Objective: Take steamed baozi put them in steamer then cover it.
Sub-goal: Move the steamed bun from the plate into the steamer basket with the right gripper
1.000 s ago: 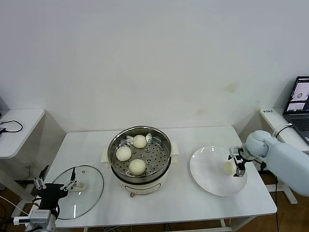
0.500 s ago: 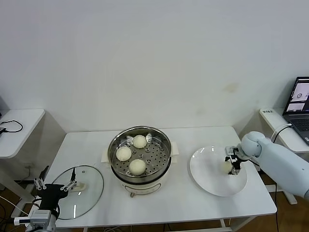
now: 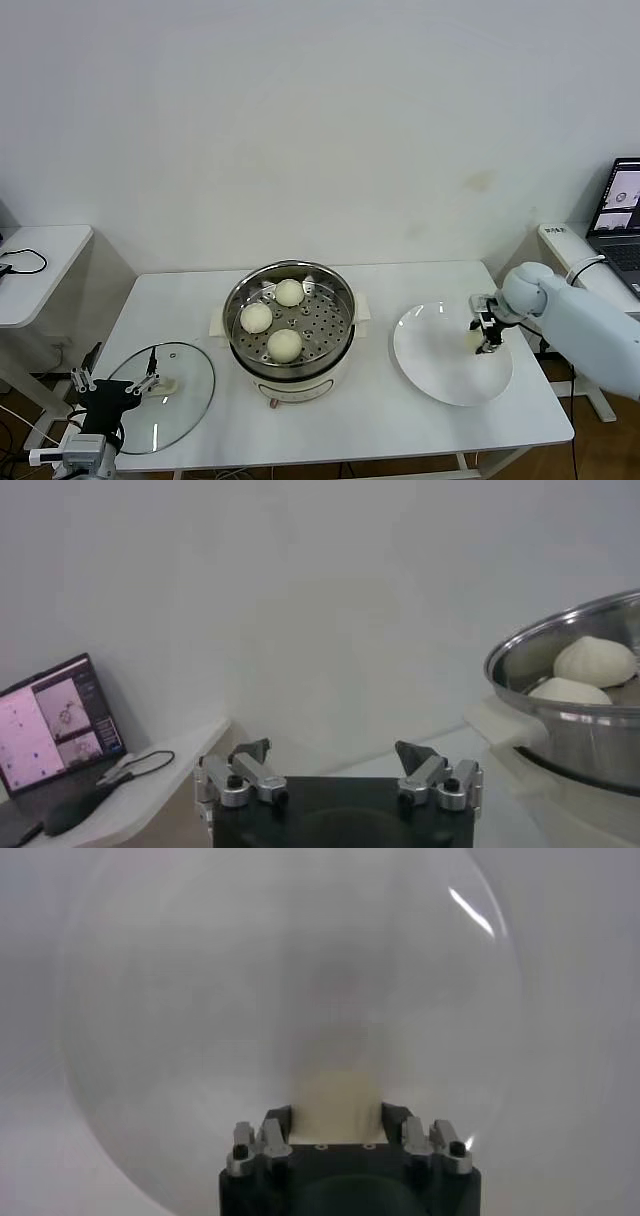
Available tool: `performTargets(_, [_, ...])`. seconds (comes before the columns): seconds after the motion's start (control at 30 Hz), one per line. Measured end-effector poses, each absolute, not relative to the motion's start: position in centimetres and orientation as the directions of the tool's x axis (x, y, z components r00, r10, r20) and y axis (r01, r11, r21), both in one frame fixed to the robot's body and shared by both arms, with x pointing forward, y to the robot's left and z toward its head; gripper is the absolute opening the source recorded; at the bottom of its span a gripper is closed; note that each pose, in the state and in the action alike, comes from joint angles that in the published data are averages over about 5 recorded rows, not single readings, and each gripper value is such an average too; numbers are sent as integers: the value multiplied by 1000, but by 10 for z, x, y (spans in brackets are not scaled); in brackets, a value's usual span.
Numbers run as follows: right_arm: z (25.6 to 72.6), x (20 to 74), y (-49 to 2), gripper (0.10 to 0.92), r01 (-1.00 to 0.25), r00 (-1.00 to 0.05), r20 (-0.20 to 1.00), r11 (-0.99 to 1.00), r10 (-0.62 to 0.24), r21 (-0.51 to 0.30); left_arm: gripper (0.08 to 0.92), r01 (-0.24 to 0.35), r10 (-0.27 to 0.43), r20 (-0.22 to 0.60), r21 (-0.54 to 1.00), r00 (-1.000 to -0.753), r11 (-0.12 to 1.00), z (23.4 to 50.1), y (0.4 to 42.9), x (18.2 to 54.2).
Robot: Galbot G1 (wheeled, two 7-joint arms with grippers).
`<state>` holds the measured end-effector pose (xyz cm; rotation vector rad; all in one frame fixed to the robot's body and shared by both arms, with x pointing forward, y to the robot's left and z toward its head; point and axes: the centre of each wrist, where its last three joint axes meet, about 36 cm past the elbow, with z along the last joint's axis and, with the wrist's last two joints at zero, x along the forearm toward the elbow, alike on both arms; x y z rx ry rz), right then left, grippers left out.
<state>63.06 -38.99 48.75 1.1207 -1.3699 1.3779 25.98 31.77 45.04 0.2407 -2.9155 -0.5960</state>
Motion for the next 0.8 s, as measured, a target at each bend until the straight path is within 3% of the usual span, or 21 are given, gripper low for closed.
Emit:
performTargets(0.33, [571,644,-347,578,-954,-285,955,-73,-78,-290,823,-119,-178,114,400,-977,909,452,316,261])
performTargets(0.6, [649,647,-272,589,-922,-333,927,-144,-175,-359,823,-122,-180,108,403,-978,907,453,319,266])
performTargets(0.8, [678,641,-210,594,-912,-324,914,-175,-246,-370,823,-125,-183,110,398,-977,909,451,319,267])
